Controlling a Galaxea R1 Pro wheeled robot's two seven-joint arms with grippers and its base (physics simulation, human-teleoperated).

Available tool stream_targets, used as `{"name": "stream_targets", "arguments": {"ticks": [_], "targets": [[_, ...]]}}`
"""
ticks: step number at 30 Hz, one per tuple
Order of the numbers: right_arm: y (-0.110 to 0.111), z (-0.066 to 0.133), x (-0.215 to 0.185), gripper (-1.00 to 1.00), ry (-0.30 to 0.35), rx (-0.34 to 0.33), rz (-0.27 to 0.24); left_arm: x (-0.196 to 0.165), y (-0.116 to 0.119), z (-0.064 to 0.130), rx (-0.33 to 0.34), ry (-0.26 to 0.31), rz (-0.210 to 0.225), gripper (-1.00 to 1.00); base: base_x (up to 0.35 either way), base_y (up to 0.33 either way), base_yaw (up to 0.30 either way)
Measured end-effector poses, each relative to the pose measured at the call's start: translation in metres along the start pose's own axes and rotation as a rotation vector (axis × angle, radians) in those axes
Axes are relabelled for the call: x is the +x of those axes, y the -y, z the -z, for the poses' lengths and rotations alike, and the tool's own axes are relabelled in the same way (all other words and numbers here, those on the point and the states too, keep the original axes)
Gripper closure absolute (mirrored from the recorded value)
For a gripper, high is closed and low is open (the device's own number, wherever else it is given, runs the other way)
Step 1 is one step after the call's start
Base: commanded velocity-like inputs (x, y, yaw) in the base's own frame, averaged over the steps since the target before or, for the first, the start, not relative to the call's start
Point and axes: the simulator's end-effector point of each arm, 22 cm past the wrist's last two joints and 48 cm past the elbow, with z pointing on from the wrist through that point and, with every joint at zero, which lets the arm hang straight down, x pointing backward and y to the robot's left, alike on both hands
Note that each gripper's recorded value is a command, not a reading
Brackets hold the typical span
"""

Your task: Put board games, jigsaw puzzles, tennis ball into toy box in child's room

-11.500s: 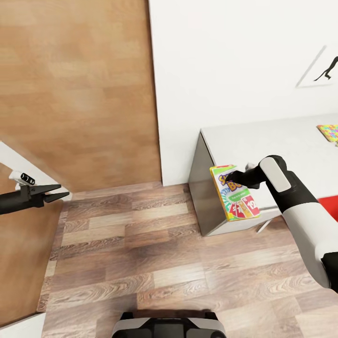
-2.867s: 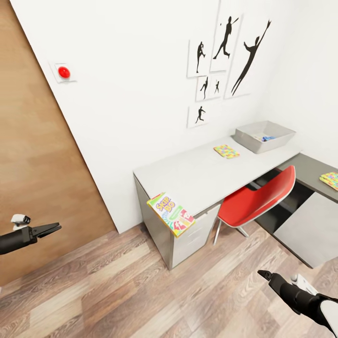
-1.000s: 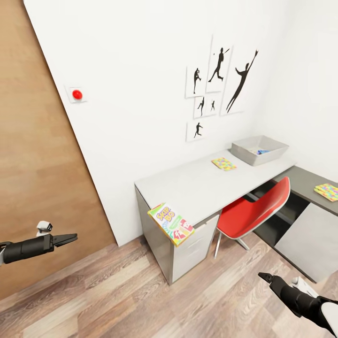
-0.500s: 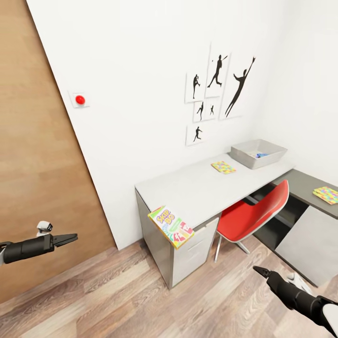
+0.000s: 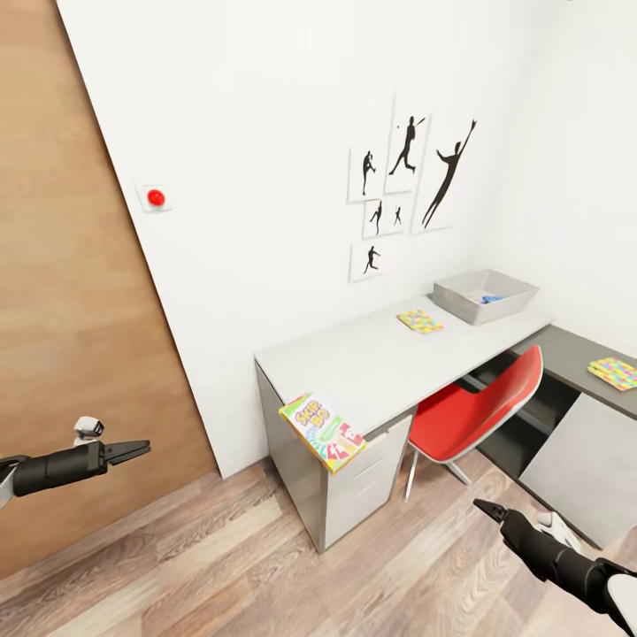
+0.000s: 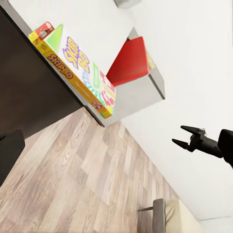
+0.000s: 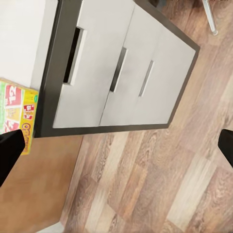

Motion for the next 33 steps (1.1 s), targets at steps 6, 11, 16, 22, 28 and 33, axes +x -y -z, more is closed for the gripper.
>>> {"name": "stream_targets", "arguments": {"ticks": [6,11,16,22,28,33], "targets": [[-0.0035,0.0019,-0.0012,-1.0,0.005,-0.008,0.002,-0.0012,0.0051,-0.0031,0.009,0.003,-0.006,-1.0,0.0,0.0,0.0],[-0.0061,0.0024,-0.0009,-1.0,0.007,-0.014,0.001,-0.0017,0.0082,-0.0054,0.016,0.004,-0.009,-1.0,0.0,0.0,-0.013],[-0.0076,0.0016,0.0013,-1.0,0.004,-0.016,0.001,-0.0015,0.0093,-0.007,0.019,0.004,-0.01,-1.0,0.0,0.0,-0.004],[-0.0077,0.0018,0.0007,-1.0,0.006,-0.016,0.001,-0.0006,0.0103,-0.0097,0.024,0.003,-0.009,-1.0,0.0,0.0,0.0],[-0.0077,0.0018,0.0008,-1.0,0.006,-0.017,-0.001,-0.0005,0.0107,-0.0104,0.026,0.003,-0.009,-1.0,0.0,0.0,0.0],[-0.0093,0.0019,0.0015,-1.0,0.003,-0.022,-0.001,-0.0005,0.0109,-0.0106,0.027,0.003,-0.008,-1.0,0.0,0.0,0.0]]}}
